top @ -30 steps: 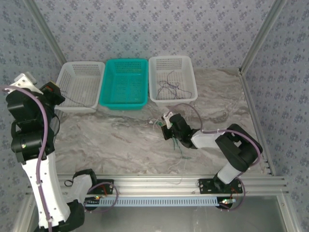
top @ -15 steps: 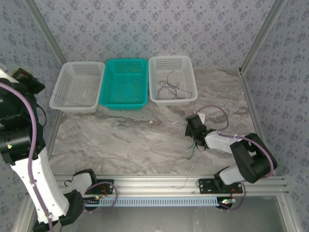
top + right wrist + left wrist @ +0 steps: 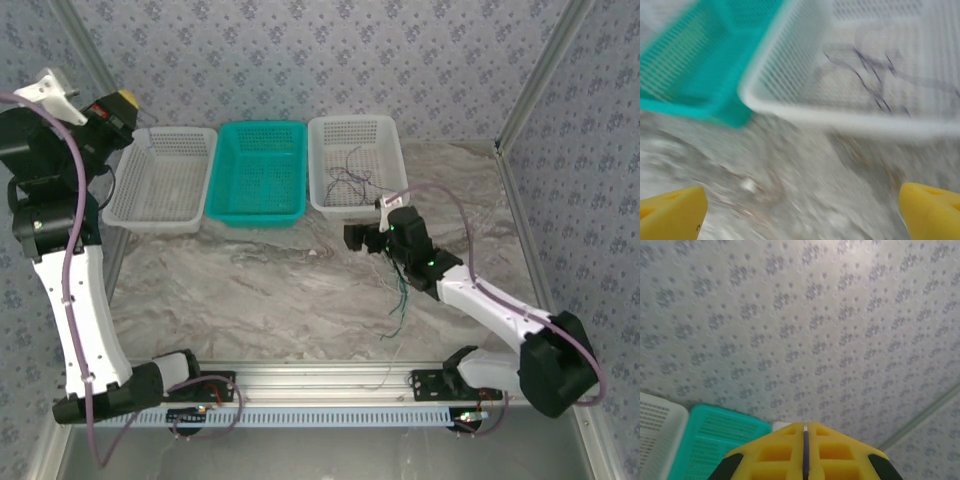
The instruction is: Untangle the cables
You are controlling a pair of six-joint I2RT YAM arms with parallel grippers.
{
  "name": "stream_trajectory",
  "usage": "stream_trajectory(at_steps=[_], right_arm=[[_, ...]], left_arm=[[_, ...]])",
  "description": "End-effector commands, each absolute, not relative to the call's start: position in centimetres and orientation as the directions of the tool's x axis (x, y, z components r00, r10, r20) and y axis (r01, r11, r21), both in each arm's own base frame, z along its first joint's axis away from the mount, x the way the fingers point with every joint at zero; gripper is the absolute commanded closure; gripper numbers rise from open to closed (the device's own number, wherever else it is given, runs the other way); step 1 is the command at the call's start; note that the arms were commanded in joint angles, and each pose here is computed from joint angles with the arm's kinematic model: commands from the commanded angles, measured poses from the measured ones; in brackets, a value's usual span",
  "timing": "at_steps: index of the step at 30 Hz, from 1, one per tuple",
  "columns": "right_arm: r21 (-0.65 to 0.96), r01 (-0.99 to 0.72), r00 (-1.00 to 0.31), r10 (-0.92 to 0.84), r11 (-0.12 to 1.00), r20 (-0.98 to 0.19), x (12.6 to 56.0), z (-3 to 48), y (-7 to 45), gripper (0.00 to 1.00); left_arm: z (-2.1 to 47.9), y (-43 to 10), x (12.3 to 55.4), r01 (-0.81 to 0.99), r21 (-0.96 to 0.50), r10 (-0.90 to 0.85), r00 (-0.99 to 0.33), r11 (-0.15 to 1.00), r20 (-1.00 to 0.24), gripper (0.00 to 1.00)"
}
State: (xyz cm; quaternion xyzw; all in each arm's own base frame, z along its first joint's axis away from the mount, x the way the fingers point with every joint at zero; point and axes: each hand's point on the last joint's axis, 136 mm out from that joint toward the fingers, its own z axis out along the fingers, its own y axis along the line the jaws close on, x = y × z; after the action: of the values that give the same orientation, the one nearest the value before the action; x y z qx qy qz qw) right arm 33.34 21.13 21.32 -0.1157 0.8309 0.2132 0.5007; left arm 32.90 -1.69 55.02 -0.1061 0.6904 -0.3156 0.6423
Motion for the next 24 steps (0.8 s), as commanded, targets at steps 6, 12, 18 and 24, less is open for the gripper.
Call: stream_trajectory(at_steps=[6,12,18,24], right_arm=[[0.196,-0.862,-0.200,0.042,0.468,-0.979,28.3,35.8,32.2,0.00],[0.159,-0.942,-0.103,0.195,0.297,-0.975,28.4,42.8,36.4,0.00],[0.158,-0.918,-0.095,0.187,0.364,-0.978,33.4,40.5,39.2,0.17],[0.217,-0.917,-0.137,0.248,0.334,-0.959,34.7,40.0,39.9,1.00]], left_arm=[[58.7,-10.1,29.9,0.532,-0.532,-0.507,-0.209,0.659,-0.837,1.00],[57.1,-16.0,30.9,0.600,-0.560,-0.483,-0.305,0.571,-0.821,1.00],[57.0,-19.3,30.5,0.643,-0.568,-0.464,-0.349,0.513,-0.814,1.00],[56.5,-16.8,29.7,0.565,-0.538,-0.466,-0.282,0.626,-0.839,1.00]])
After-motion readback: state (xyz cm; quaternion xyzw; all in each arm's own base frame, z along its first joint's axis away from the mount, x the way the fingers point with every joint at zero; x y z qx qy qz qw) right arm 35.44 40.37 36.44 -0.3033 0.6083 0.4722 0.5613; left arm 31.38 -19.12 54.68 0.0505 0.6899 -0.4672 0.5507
